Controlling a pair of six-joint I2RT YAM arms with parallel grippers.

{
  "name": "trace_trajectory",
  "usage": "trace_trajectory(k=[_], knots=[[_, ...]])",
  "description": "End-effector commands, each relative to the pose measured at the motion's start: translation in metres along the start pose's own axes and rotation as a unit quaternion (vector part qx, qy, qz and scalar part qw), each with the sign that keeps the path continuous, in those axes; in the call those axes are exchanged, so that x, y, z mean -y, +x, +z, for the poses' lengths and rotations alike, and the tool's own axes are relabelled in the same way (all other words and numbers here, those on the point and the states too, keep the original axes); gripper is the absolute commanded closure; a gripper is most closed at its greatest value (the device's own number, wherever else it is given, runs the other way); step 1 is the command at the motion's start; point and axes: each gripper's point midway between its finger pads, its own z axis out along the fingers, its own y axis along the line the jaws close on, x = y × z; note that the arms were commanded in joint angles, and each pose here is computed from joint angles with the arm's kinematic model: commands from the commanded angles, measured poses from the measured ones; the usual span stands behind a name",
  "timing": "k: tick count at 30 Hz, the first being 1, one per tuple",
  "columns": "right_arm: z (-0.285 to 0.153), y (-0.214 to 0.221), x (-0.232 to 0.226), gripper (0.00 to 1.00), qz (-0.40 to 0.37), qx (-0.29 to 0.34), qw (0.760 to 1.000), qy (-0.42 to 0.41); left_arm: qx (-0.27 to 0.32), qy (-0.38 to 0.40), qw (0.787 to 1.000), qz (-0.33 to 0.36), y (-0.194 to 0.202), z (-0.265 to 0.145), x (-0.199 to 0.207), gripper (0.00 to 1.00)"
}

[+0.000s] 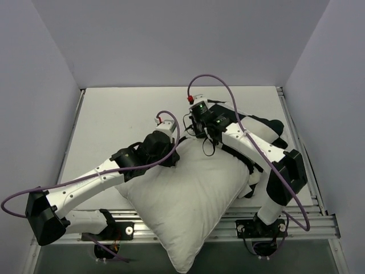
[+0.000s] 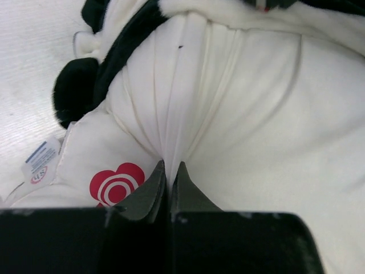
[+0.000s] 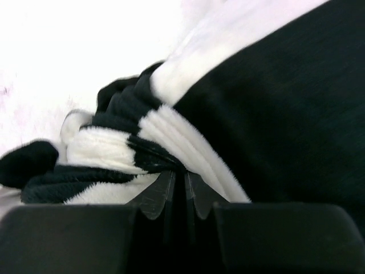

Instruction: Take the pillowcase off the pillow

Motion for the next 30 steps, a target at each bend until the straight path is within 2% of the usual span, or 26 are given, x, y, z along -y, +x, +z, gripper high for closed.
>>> trace_trajectory(k=[1, 3, 4, 6, 8, 11, 13, 17, 20, 21, 24, 25, 27, 28, 30], knots=[[0.014, -0.006, 0.095, 1.00, 0.040, -0.027, 0.991, 0.127, -0.016, -0.117, 0.992, 0.041, 0.001, -0.048, -0.064, 0.98], [0.009, -0.023, 0.126, 1.00, 0.074, -0.012, 0.984, 0.162, 0.019, -0.140, 0.989, 0.040, -0.025, -0.068, -0.075, 0.98], [0.000, -0.038, 0.157, 1.00, 0.112, 0.005, 0.974, 0.196, 0.021, -0.156, 0.987, 0.042, -0.030, -0.079, -0.083, 0.98], [-0.009, -0.048, 0.188, 1.00, 0.151, 0.020, 0.963, 0.222, 0.069, -0.185, 0.980, 0.033, -0.060, -0.105, -0.095, 0.98], [-0.023, -0.055, 0.231, 1.00, 0.205, 0.038, 0.944, 0.255, 0.093, -0.207, 0.973, 0.030, -0.073, -0.130, -0.105, 0.98], [-0.036, -0.054, 0.268, 1.00, 0.251, 0.052, 0.928, 0.270, 0.130, -0.224, 0.966, 0.026, -0.088, -0.164, -0.112, 0.98], [-0.040, -0.056, 0.272, 1.00, 0.261, 0.059, 0.927, 0.264, 0.137, -0.216, 0.966, 0.027, -0.089, -0.172, -0.111, 0.98], [-0.045, -0.057, 0.264, 1.00, 0.268, 0.068, 0.930, 0.243, 0.135, -0.228, 0.964, 0.026, -0.080, -0.180, -0.120, 0.98], [-0.048, -0.061, 0.245, 1.00, 0.268, 0.084, 0.942, 0.187, 0.137, -0.241, 0.960, 0.031, -0.074, -0.175, -0.128, 0.98], [-0.043, -0.057, 0.226, 1.00, 0.266, 0.079, 0.951, 0.135, 0.136, -0.240, 0.961, 0.035, -0.072, -0.172, -0.129, 0.98], [-0.060, -0.089, 0.187, 1.00, 0.255, 0.149, 0.955, 0.020, 0.122, -0.216, 0.968, 0.037, -0.066, -0.147, -0.120, 0.98], [-0.060, -0.085, 0.160, 1.00, 0.250, 0.142, 0.957, -0.031, 0.130, -0.202, 0.970, 0.034, -0.070, -0.141, -0.114, 0.98], [-0.076, -0.092, 0.140, 0.91, 0.237, 0.162, 0.956, -0.059, 0.119, -0.196, 0.973, 0.037, -0.065, -0.124, -0.112, 0.98], [-0.077, -0.088, 0.133, 0.82, 0.233, 0.160, 0.957, -0.057, 0.127, -0.193, 0.972, 0.035, -0.069, -0.118, -0.110, 0.98], [-0.090, -0.086, 0.117, 0.75, 0.226, 0.167, 0.957, -0.068, 0.126, -0.213, 0.968, 0.035, -0.071, -0.107, -0.115, 0.98]])
